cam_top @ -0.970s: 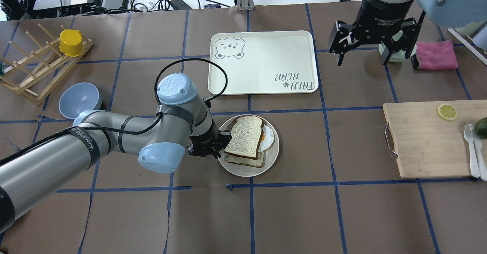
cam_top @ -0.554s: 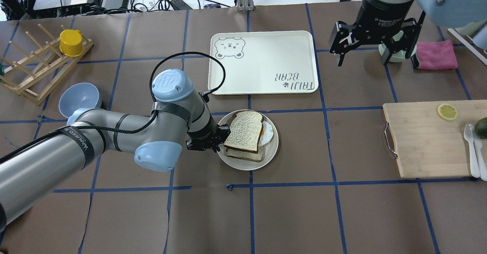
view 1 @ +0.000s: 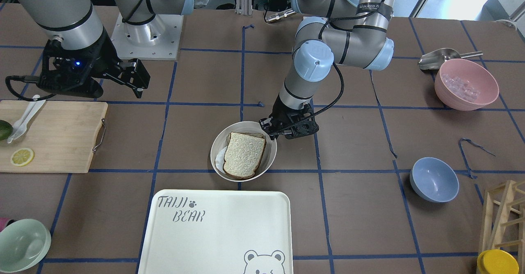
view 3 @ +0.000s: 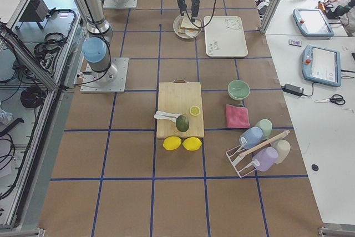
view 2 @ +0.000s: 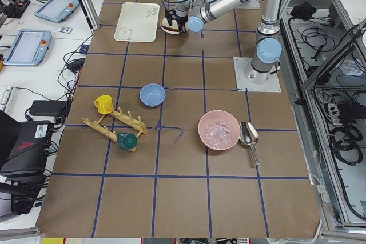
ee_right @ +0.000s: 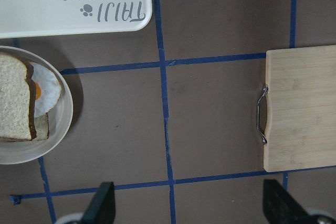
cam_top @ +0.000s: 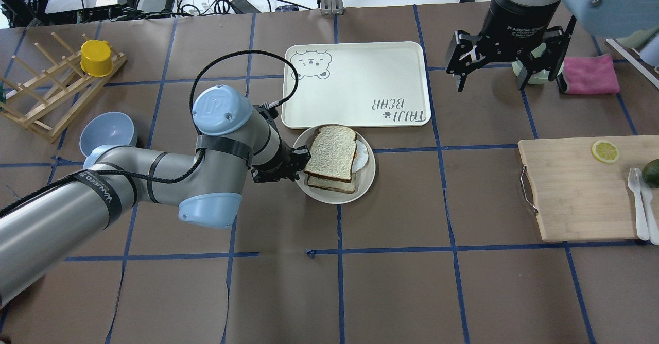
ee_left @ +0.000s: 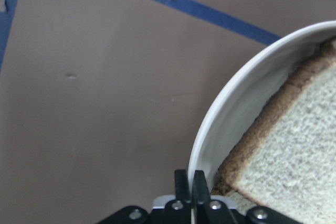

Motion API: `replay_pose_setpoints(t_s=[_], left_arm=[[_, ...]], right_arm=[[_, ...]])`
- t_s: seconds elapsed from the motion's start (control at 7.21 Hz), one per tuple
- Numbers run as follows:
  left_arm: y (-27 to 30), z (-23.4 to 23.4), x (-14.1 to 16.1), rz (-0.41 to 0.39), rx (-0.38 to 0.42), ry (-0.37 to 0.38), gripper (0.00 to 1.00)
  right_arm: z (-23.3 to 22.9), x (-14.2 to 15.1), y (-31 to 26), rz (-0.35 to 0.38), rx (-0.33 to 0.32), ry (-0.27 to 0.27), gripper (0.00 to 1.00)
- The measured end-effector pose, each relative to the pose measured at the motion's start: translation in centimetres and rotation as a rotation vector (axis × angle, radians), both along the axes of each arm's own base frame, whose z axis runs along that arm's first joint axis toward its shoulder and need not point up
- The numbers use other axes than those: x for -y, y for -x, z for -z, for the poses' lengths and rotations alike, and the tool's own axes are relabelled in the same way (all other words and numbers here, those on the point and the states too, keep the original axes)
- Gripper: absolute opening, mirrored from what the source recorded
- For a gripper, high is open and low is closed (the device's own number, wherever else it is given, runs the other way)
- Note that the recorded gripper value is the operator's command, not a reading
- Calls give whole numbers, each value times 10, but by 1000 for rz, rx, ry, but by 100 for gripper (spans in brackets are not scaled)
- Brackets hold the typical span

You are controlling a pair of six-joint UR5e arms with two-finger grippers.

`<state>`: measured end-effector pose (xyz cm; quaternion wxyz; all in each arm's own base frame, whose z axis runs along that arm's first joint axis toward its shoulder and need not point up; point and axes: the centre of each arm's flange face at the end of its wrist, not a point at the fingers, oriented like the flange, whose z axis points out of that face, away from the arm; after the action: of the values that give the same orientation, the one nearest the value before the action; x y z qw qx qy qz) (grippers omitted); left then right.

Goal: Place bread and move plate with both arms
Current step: 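Slide the plate with the left gripper onto the bear tray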

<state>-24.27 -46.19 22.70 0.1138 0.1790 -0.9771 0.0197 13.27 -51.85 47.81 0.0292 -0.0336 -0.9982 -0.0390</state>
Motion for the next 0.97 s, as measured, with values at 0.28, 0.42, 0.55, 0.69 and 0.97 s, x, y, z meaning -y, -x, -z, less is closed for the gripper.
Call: replay_pose_setpoints(t_s=[0.28,0.42,0.55,0.69,0.97], left_arm=[[-14,-6,23,-40,-84,10,0],[-16,-12,40,-49,-114,22,0],[-16,-21,66,-64,-140,35,0],[-16,-28,96,-81,-163,37,0],[-12,-22,151,-90,-184,29,0]], right_arm=[[0,0,0,0,0,-2,100],[0,0,0,0,0,-3,100],[0,0,0,0,0,-3,100],[0,0,0,0,0,-3,100],[0,0,0,1,-1,-2,100]])
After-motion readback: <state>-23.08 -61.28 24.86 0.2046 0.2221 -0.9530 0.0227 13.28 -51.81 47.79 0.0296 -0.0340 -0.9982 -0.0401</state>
